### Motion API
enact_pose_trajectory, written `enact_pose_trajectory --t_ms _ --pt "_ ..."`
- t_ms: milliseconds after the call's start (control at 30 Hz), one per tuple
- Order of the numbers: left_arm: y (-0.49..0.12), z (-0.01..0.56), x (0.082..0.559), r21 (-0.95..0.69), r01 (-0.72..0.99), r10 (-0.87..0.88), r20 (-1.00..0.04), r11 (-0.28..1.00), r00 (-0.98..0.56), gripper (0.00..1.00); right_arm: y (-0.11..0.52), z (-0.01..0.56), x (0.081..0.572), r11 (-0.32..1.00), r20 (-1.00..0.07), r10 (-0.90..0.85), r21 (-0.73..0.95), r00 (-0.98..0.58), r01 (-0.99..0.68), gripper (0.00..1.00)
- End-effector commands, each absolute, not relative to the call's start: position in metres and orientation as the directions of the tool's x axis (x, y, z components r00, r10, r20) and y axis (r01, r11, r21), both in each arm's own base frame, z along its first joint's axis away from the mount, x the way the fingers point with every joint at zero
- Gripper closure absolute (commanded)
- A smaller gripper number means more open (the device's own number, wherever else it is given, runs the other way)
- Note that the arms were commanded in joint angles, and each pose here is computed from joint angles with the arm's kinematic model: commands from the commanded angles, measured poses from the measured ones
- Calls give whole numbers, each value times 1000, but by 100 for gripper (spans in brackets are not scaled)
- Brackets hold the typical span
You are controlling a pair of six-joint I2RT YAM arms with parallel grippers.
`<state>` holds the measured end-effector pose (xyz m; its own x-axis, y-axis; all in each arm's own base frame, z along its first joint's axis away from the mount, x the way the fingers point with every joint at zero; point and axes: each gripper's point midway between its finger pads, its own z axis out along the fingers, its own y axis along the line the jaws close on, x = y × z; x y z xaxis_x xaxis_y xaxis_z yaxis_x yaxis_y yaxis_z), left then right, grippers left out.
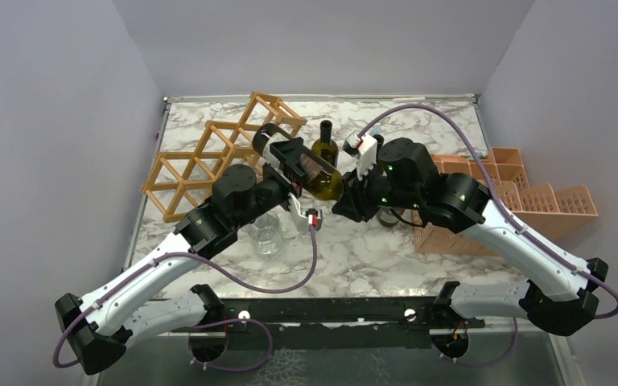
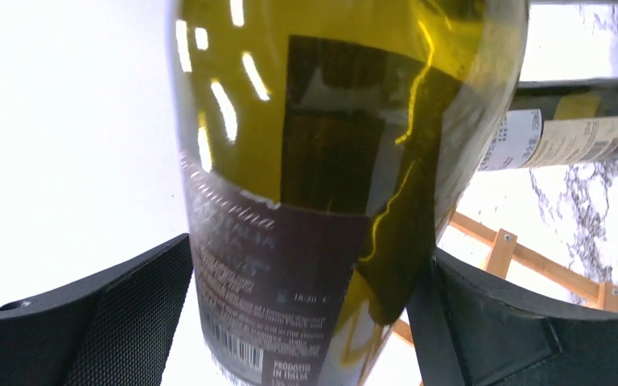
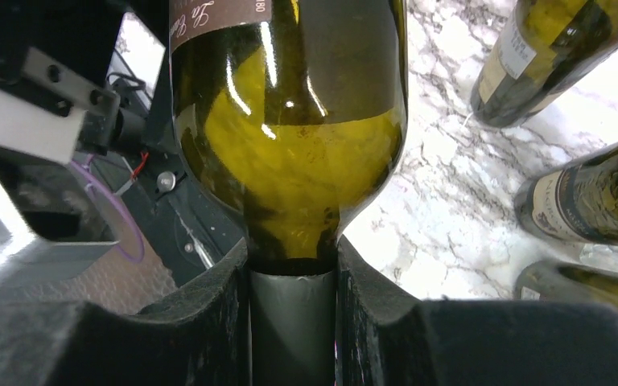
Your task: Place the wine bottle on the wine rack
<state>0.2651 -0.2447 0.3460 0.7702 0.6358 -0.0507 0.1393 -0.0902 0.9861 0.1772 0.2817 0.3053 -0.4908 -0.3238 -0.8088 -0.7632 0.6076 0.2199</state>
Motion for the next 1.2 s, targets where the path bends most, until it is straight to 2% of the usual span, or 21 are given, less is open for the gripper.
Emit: enact_pose_trajectory --t_ms 0,200,300,400,467,567,633,767,967,1167 --pt "-236 397 243 982 112 576 -179 150 797 1 288 339 208 663 -908 -166 187 -385 -725 99" --pt "-214 379 232 952 220 592 -305 213 746 1 300 333 226 679 -931 -135 161 -338 -716 99" --pt "-201 380 225 921 257 580 -384 292 719 1 306 323 236 690 -932 -154 137 -329 -710 99" --pt "-188 389 215 846 332 524 -522 417 674 1 312 314 242 692 -937 -158 120 -311 -712 99" --pt "-180 394 211 766 384 466 -626 515 625 1 320 302 241 662 -935 -187 107 -301 -742 99" --pt "-165 413 210 546 436 302 -804 715 512 1 328 282 241 640 -921 -230 100 -315 -762 99" --pt "-159 424 212 412 459 205 -876 787 436 1 331 268 242 635 -911 -250 102 -329 -765 99" --pt "-168 423 210 344 533 164 -920 773 356 1 334 244 244 646 -890 -277 107 -363 -756 99" --pt "-174 412 215 161 555 12 -965 816 262 1 329 216 245 674 -858 -307 109 -411 -731 99" --pt "-177 389 231 97 515 47 -993 851 110 1 330 190 239 671 -828 -325 138 -457 -728 99"
